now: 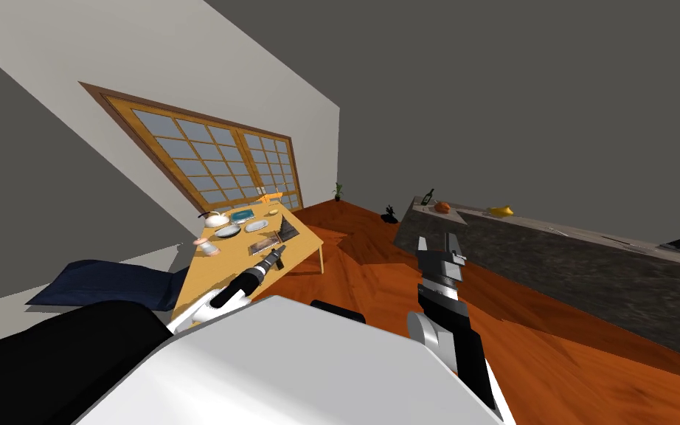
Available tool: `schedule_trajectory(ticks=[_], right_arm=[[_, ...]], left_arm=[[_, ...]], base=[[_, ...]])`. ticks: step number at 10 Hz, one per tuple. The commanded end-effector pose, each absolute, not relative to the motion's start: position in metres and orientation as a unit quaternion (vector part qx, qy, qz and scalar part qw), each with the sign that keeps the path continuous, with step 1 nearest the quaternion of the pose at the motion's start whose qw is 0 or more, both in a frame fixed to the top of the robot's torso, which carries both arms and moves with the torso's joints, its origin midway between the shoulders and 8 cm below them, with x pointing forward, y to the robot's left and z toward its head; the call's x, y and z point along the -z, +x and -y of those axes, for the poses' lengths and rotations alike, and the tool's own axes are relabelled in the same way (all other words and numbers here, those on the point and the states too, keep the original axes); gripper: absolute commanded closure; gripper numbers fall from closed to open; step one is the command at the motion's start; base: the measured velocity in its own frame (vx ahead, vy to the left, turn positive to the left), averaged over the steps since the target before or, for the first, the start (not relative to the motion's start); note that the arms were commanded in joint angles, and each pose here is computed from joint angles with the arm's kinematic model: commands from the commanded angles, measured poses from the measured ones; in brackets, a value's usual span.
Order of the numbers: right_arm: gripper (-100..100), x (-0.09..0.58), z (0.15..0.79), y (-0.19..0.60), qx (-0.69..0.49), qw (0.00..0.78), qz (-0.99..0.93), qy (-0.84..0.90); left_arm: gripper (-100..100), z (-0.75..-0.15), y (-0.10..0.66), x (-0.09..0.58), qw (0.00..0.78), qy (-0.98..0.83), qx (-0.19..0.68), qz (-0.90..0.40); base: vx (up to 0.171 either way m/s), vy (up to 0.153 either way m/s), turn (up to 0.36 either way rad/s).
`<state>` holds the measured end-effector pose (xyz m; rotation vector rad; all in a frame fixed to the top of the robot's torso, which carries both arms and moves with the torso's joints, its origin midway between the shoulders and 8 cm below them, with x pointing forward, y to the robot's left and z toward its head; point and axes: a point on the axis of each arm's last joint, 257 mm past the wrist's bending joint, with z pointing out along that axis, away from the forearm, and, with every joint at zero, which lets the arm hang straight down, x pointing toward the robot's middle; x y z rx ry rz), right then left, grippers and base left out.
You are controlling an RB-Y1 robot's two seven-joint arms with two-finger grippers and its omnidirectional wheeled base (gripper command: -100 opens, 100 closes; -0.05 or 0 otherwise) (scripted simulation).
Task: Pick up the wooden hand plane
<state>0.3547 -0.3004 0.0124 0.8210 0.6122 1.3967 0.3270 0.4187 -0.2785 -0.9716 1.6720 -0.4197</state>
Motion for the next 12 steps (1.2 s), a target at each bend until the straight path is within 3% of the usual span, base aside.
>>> schedule_trajectory(ticks=[1, 12], right_arm=[[0, -0.012, 0.3, 0.355, -0.614, 0.648, -0.269, 0.361], [0, -0.012, 0.3, 0.355, -0.614, 0.648, -0.269, 0.361]], left_arm=[[-100, -0.433, 0.313, 0.301, 0.527, -0.427, 0.148, -0.72], [-100, -0.489, 0.232, 0.395, 0.39, -0.509, 0.019, -0.767]], base=[[0.05, 0.022, -0.104], [0.052, 0.042, -0.09]])
